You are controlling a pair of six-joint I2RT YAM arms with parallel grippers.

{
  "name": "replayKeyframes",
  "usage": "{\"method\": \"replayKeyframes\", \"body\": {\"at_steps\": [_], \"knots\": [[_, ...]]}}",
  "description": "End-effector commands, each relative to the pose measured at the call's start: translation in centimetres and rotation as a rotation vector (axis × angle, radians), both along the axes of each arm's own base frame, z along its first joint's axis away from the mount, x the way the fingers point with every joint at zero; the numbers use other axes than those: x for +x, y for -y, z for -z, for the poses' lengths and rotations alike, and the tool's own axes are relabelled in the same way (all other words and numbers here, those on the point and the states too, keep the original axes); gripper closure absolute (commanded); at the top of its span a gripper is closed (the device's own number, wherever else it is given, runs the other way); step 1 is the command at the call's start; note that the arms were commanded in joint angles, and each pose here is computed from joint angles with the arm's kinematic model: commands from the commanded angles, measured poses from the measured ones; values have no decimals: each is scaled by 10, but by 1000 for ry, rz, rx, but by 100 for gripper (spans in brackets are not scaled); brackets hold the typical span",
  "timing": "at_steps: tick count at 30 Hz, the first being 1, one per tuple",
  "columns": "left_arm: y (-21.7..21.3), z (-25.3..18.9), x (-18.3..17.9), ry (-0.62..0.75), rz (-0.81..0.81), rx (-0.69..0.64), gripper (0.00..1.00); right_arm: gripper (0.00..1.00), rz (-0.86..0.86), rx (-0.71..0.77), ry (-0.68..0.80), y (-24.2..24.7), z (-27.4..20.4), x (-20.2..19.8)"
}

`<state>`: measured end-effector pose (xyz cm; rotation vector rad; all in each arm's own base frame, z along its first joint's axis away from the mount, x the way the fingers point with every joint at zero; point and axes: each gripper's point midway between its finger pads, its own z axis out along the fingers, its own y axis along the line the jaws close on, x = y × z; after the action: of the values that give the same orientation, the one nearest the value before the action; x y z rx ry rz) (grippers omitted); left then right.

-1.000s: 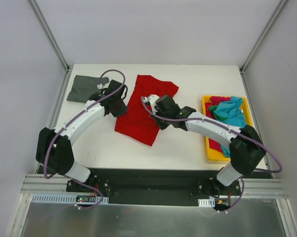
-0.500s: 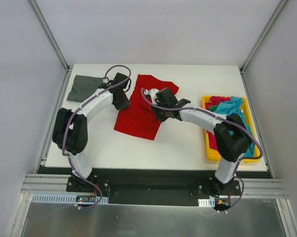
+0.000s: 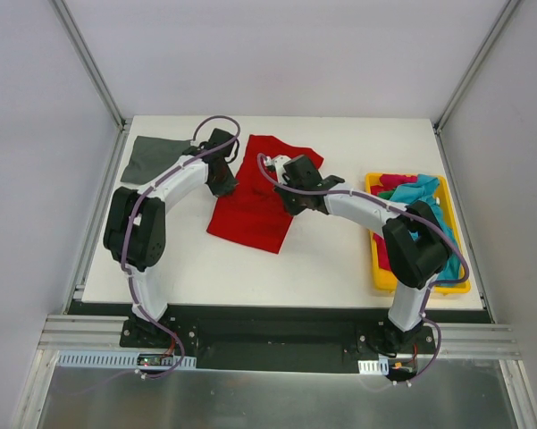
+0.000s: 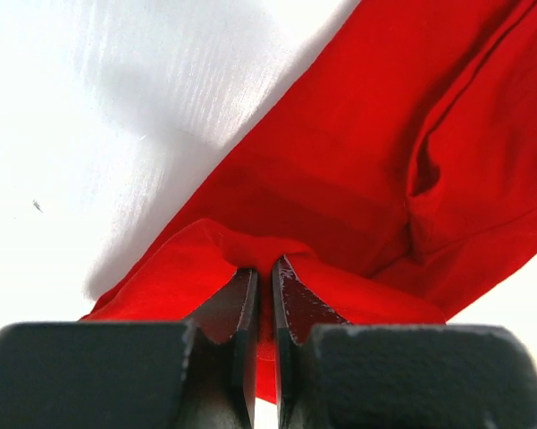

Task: Fold and stack the t-shirts
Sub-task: Fold the folded rectangular tshirt in 1/3 of the way

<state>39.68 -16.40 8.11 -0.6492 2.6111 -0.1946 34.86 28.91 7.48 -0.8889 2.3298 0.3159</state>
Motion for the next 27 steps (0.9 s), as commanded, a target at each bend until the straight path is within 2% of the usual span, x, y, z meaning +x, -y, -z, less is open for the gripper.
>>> {"method": "replayKeyframes", "body": {"at_steps": [1, 4, 12, 14, 15, 16, 19, 20, 22, 23, 27], "knots": [[-7, -6, 11, 23, 7, 20, 96, 92, 46, 26, 35, 0, -18, 11], [-8, -6, 15, 26, 6, 25, 96, 89, 65, 1, 45, 6, -21, 13], [-3, 9, 21, -7, 29, 18, 87, 87, 103, -54, 14, 12, -6, 17], [-6, 10, 22, -5, 22, 27, 84, 81, 117, -65, 23, 12, -5, 23], [-10, 8, 25, 2, 8, 43, 80, 73, 127, -67, 31, 13, -6, 27], [-14, 4, 29, 22, -5, 58, 67, 58, 147, -76, 40, 15, -8, 34], [-23, -24, 44, 97, -11, 77, 4, 29, 211, -120, 63, 27, -25, 51], [-25, -37, 46, 121, -10, 71, 1, 27, 220, -139, 63, 30, -31, 51], [-30, -63, 42, 176, -15, 75, 1, 19, 224, -126, 80, 33, -51, 48], [-34, -75, 38, 205, -22, 75, 1, 4, 213, -97, 80, 31, -59, 42], [-51, -90, -3, 233, -59, 75, 1, 4, 88, 113, 36, 3, -77, 1]]}}
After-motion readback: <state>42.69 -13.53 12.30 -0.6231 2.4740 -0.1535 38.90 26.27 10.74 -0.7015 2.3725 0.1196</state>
